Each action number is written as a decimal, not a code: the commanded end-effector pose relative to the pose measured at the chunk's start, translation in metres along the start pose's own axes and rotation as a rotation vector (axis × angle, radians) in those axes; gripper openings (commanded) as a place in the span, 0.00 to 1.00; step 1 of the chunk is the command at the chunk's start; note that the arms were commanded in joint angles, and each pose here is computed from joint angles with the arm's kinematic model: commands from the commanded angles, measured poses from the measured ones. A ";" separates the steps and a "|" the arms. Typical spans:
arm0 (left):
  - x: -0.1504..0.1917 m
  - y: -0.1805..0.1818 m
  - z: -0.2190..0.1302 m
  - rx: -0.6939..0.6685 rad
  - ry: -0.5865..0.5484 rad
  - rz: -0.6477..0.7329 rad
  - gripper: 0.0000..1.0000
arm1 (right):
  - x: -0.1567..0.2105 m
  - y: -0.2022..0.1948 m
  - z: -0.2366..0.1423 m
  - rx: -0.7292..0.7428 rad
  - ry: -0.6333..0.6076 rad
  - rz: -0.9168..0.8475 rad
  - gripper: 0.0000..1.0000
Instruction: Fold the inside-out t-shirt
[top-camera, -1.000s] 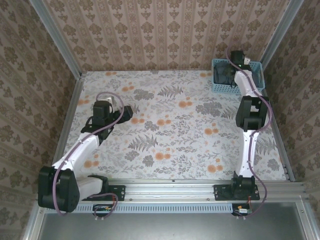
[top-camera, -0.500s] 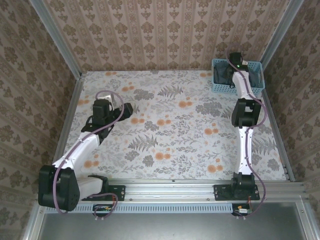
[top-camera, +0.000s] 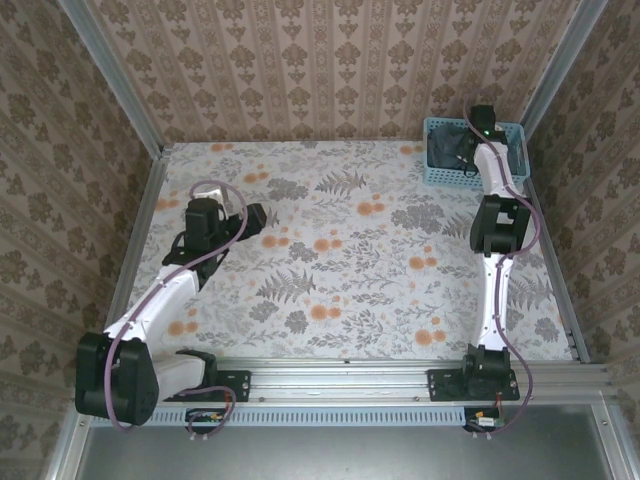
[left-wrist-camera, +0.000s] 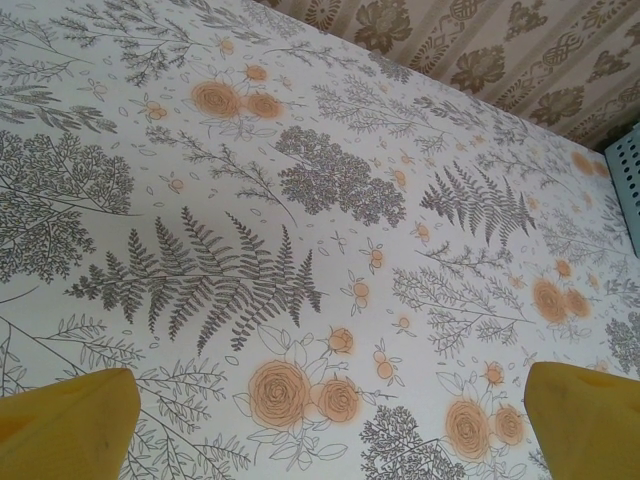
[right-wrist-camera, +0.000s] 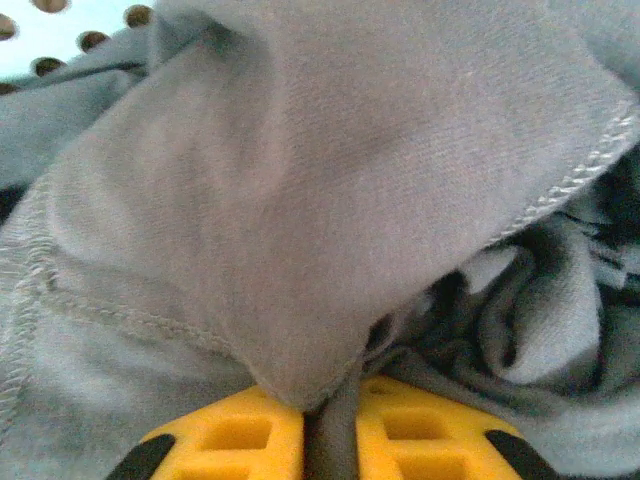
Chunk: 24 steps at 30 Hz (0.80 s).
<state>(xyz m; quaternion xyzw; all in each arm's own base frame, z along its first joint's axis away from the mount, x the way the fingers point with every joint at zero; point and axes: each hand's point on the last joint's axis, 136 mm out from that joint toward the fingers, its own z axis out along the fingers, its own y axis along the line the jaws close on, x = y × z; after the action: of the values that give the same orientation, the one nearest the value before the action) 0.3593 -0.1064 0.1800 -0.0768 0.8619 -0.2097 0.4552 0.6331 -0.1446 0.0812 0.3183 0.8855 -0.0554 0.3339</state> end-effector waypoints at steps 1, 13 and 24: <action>-0.017 -0.011 -0.006 0.022 -0.043 -0.020 1.00 | -0.052 0.024 -0.062 -0.119 -0.150 0.072 0.14; -0.011 -0.020 -0.011 0.046 -0.030 -0.018 1.00 | -0.073 0.035 -0.141 -0.310 -0.403 0.170 0.00; -0.009 -0.026 -0.014 0.063 -0.025 -0.008 1.00 | -0.063 0.047 -0.236 -0.487 -0.700 0.151 0.00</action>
<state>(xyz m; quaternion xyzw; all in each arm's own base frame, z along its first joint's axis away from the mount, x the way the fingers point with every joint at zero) 0.3515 -0.1202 0.1840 -0.0686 0.8615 -0.2248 0.4501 0.5742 -0.0818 0.2157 0.2913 0.7669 0.0540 0.5693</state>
